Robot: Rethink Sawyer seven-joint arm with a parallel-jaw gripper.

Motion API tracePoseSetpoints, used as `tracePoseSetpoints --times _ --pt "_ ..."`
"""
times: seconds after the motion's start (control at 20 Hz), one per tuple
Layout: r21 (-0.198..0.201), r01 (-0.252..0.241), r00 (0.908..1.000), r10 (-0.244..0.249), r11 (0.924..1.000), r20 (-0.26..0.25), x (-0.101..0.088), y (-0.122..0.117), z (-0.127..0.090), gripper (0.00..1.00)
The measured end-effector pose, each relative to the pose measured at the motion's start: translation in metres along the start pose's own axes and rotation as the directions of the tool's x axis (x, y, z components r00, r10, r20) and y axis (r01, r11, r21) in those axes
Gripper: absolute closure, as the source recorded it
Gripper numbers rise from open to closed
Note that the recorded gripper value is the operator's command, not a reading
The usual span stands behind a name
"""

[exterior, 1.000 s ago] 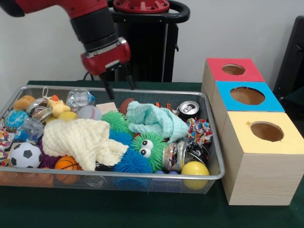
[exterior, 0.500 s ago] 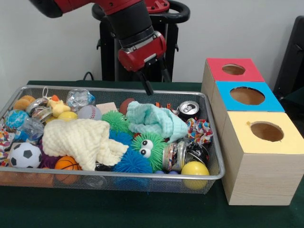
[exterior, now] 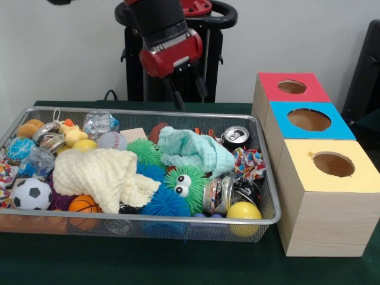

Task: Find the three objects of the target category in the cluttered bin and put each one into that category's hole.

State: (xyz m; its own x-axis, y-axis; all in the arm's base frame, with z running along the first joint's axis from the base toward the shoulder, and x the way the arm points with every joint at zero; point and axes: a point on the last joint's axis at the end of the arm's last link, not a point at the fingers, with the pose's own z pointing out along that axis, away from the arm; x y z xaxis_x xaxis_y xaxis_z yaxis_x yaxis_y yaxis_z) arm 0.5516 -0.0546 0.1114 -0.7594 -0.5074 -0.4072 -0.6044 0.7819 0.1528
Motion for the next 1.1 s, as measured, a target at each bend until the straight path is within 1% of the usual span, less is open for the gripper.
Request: tracePoseSetpoints --times 0.05,0.1,0.15,0.25,0.35,0.4,0.45,0.5,0.55,0.65,0.75,0.8,0.85,0.9,1.0,1.05,1.1 --pt "0.059 0.021 0.9996 -0.019 0.9980 -0.019 -0.006 -0.007 -0.020 0.00" --pt "0.107 0.038 0.9988 -0.035 0.9935 -0.033 -0.014 -0.013 -0.035 0.00" --pt "0.128 0.046 0.9984 -0.041 0.9907 -0.039 -0.018 -0.015 -0.042 0.00" --pt "0.176 0.067 0.9969 -0.059 0.9821 -0.051 -0.028 -0.018 -0.056 0.00" --pt "0.237 0.107 0.9932 -0.092 0.9655 -0.072 -0.045 -0.016 -0.074 0.00" --pt "0.271 0.136 0.9893 -0.117 0.9529 -0.088 -0.055 -0.012 -0.082 0.00" --pt "0.292 0.158 0.9859 -0.135 0.9433 -0.100 -0.061 -0.009 -0.086 0.00" --pt "0.337 0.212 0.9755 -0.179 0.9174 -0.128 -0.077 0.002 -0.095 0.00" --pt "0.348 0.228 0.9719 -0.192 0.9091 -0.137 -0.082 0.006 -0.098 0.00" --pt "0.382 0.284 0.9573 -0.238 0.8796 -0.164 -0.094 0.019 -0.102 0.00" --pt "0.402 0.324 0.9450 -0.273 0.8563 -0.180 -0.101 0.026 -0.104 0.00" --pt "0.417 0.358 0.9330 -0.304 0.8352 -0.192 -0.105 0.033 -0.103 0.00" --pt "0.435 0.400 0.9166 -0.345 0.8068 -0.203 -0.108 0.038 -0.101 0.00" --pt "0.445 0.424 0.9055 -0.370 0.7887 -0.207 -0.108 0.041 -0.098 0.00" --pt "0.464 0.472 0.8811 -0.422 0.7501 -0.214 -0.109 0.047 -0.091 0.00" --pt "0.477 0.506 0.8597 -0.464 0.7187 -0.213 -0.108 0.051 -0.085 0.00" --pt "0.486 0.530 0.8424 -0.497 0.6950 -0.208 -0.107 0.054 -0.079 0.00"
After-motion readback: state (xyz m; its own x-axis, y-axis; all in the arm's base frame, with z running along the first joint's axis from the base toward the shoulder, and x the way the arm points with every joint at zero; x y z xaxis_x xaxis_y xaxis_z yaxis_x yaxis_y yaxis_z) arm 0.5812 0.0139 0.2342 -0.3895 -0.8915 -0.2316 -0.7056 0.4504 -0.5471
